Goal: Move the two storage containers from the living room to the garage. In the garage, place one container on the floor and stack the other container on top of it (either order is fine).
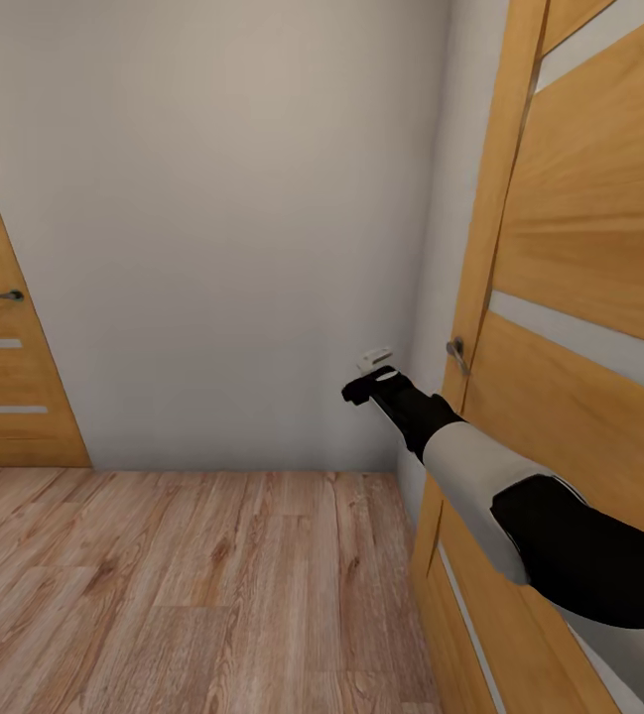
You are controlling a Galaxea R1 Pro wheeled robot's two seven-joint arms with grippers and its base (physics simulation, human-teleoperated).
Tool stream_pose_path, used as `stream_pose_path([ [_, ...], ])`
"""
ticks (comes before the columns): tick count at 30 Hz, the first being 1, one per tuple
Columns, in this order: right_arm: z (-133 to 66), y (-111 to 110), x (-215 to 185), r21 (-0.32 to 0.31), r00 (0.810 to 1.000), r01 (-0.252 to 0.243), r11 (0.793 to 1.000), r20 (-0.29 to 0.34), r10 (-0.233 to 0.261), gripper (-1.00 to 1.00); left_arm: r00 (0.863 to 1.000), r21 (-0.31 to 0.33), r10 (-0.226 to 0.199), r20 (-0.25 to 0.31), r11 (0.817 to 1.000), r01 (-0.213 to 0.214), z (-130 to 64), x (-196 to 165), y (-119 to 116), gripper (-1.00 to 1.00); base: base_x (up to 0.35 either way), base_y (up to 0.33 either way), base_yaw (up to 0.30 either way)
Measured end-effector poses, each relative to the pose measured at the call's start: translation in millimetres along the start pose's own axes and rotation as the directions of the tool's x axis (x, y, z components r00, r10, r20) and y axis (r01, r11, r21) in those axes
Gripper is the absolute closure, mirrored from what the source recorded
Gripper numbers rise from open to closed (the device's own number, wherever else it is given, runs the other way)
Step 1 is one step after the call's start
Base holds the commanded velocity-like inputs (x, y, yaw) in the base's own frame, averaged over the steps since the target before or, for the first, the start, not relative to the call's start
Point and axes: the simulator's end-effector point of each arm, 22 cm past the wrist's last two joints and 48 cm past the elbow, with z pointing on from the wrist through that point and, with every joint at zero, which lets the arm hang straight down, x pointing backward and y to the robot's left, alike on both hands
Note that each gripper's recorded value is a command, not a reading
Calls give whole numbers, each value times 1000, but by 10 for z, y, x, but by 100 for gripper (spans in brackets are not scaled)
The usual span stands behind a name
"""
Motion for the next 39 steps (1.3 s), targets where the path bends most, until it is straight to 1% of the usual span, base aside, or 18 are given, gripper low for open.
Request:
stream_pose_path([
  [6, 18, 0, 81, 1, 1000, -3, 1000, -16, 3, -100, 1000, 0, 0, 0, 1000, 0, 0, 0, 0, -100, 292, 0, 0],
  [15, 66, -3, 382, 7, 997, -1, 1000, -82, 2, -100, 1000, 0, 0, -1, 1000, 0, 1, 0, 0, -100, 57, 0, 38],
  [25, 69, 3, 420, 5, 996, -3, 1000, -91, 3, -100, 1000, 0, 1, -1, 1000, -1, 1, 0, 0, -100, 2, 0, 238],
  [31, 72, 7, 438, 3, 996, -4, 1000, -94, 4, -100, 1000, 0, 0, -1, 1000, 0, 1, -1, 0, -100, 0, 0, 44],
  [34, 98, 99, 673, -11, 993, -5, 1000, -115, 4, -100, 1000, 1, 1, -1, 1000, -1, 1, 1, -10, -100, 0, 0, 4],
  [38, 118, 250, 957, -29, 992, -11, 1000, -123, 8, -100, 1000, 1, 1, -1, 1000, -1, 1, 1, -12, -100, 0, 0, 1],
  [39, 122, 353, 1141, -43, 991, -18, 999, -131, 12, -100, 1000, 1, 1, -1, 1000, -1, 1, 1, -12, -100, 0, 0, 0],
])
